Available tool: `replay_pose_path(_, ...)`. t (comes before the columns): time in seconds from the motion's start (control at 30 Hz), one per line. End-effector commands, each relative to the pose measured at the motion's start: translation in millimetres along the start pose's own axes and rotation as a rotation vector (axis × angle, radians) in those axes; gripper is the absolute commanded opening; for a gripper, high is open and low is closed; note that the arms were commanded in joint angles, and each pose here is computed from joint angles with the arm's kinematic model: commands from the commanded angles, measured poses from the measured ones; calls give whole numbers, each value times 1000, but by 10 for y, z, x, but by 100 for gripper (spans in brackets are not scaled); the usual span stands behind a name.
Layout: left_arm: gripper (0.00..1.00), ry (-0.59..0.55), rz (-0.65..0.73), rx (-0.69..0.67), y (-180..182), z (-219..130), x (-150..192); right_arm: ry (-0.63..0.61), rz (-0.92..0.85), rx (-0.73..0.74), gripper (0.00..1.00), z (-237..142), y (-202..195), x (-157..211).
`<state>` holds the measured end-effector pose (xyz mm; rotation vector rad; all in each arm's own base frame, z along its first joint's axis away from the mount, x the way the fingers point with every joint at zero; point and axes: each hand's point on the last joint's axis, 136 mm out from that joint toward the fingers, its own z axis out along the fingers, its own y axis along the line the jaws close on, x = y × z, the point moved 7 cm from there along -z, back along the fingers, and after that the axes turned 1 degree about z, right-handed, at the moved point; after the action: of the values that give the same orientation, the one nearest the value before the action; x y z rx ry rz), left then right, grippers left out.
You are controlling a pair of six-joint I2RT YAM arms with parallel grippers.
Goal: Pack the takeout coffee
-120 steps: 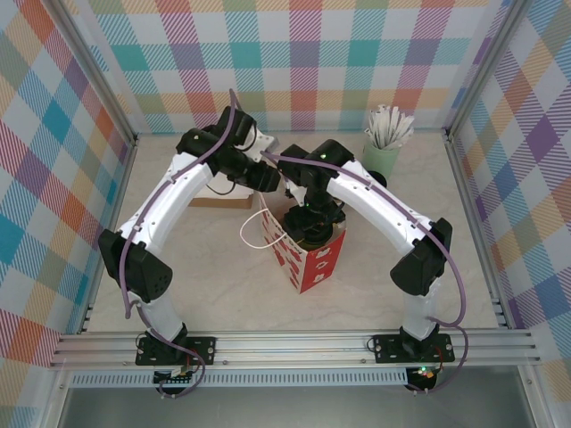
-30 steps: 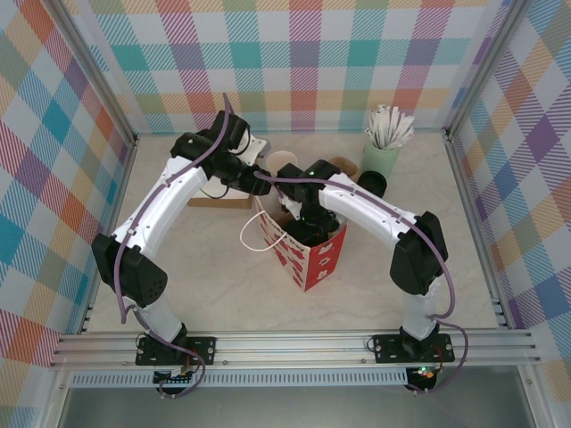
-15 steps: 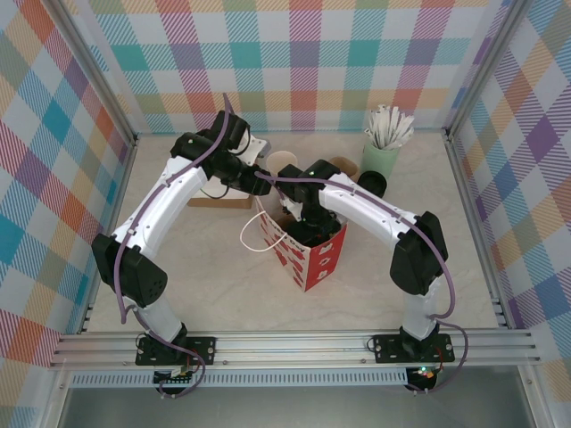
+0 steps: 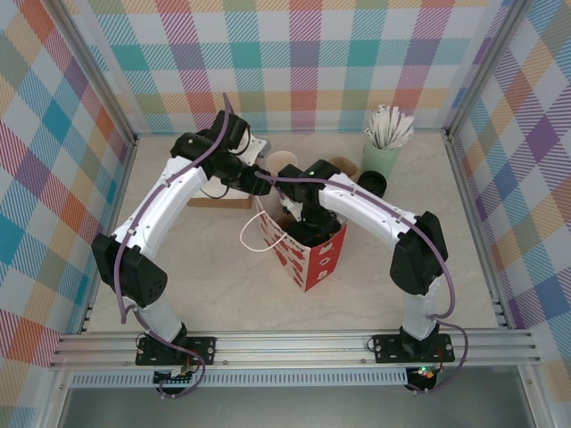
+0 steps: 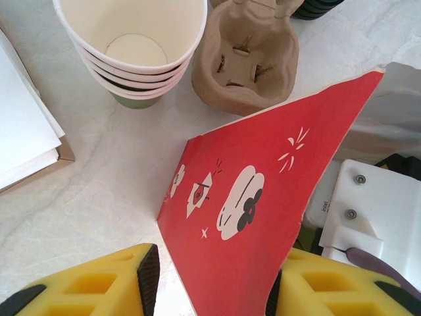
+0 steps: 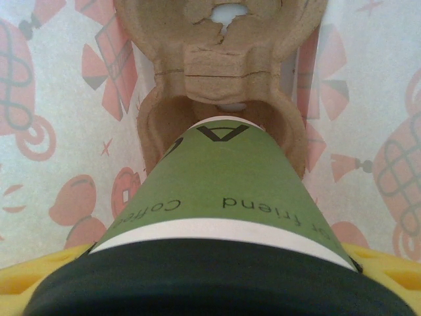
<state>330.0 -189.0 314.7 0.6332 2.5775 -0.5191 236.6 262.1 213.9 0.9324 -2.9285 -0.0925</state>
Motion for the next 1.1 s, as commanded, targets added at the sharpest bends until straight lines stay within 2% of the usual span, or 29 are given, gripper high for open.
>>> replay_pose_path(0.0,46,-13,2,19,-1,-30,-24,3,8,-17,78,-65,3,43)
replay_pose_path(0.8,46,-11,2,21,-4,-26,-22,-11,-2,-13,78,-15,2,-13)
replay_pose_path(1.07,46,-9,1,19,1,-21,-18,10,-6,-22,78,118,8,-40)
